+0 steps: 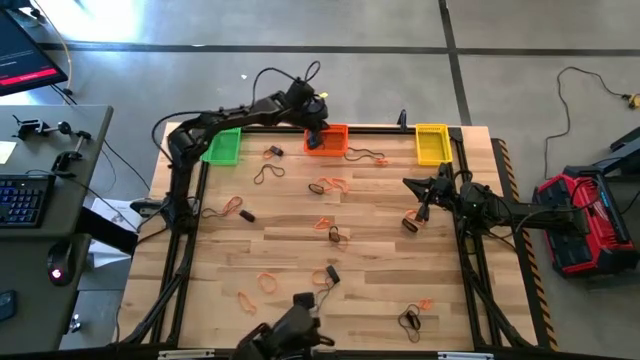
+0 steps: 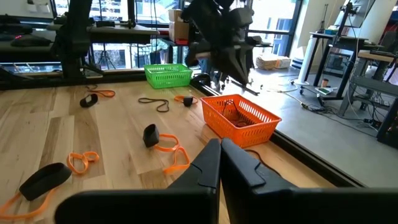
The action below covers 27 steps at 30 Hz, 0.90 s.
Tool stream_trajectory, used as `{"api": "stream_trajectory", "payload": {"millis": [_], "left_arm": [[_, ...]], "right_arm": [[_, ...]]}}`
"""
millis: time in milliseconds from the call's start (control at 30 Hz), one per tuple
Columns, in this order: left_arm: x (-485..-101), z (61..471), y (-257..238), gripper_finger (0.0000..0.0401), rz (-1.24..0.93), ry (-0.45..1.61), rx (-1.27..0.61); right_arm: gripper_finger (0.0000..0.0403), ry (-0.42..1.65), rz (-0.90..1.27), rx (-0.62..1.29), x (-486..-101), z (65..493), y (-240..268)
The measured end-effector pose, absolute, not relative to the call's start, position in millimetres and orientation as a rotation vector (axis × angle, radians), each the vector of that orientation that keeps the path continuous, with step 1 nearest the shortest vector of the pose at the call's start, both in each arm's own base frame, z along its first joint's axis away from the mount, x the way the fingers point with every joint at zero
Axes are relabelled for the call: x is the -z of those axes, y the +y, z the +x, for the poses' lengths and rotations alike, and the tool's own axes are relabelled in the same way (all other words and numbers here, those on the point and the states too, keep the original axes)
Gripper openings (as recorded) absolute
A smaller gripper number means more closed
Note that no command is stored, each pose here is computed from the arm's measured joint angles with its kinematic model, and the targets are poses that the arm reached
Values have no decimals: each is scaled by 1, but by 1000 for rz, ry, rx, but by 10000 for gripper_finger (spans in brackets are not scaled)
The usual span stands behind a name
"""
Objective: Sort rubber bands into baskets
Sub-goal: Put the bottom center black rubber band into the yellow bin
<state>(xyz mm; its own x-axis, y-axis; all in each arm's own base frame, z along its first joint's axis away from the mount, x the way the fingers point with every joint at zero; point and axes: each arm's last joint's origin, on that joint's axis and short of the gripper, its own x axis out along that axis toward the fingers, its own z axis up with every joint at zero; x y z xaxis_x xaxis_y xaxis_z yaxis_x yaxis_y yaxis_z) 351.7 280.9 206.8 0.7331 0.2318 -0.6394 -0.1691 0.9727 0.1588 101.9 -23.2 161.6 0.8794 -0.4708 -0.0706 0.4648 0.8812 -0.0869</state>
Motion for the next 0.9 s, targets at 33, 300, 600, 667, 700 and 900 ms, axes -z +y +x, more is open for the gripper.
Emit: {"api": "stream_trajectory", "payload": {"millis": [33,300,600,667,700,900], "left_arm": [[-210,348,278,0,97,693,-231],[-222,308,242,0,85,556,-292],[-205,263,192,0,47,448,-300],[-197,255,181,0,38,416,-297],[-194,252,175,0,31,396,-294],[-177,242,151,0,25,313,-263]], "right_arm": [[0,90,-68,488,-162,102,-23],[0,91,-68,488,-162,102,-23],[0,90,-68,488,-162,102,-23],[0,91,-68,488,-162,102,-23],[0,91,-68,488,-162,102,-23],[0,91,-68,488,-162,102,-23]]}}
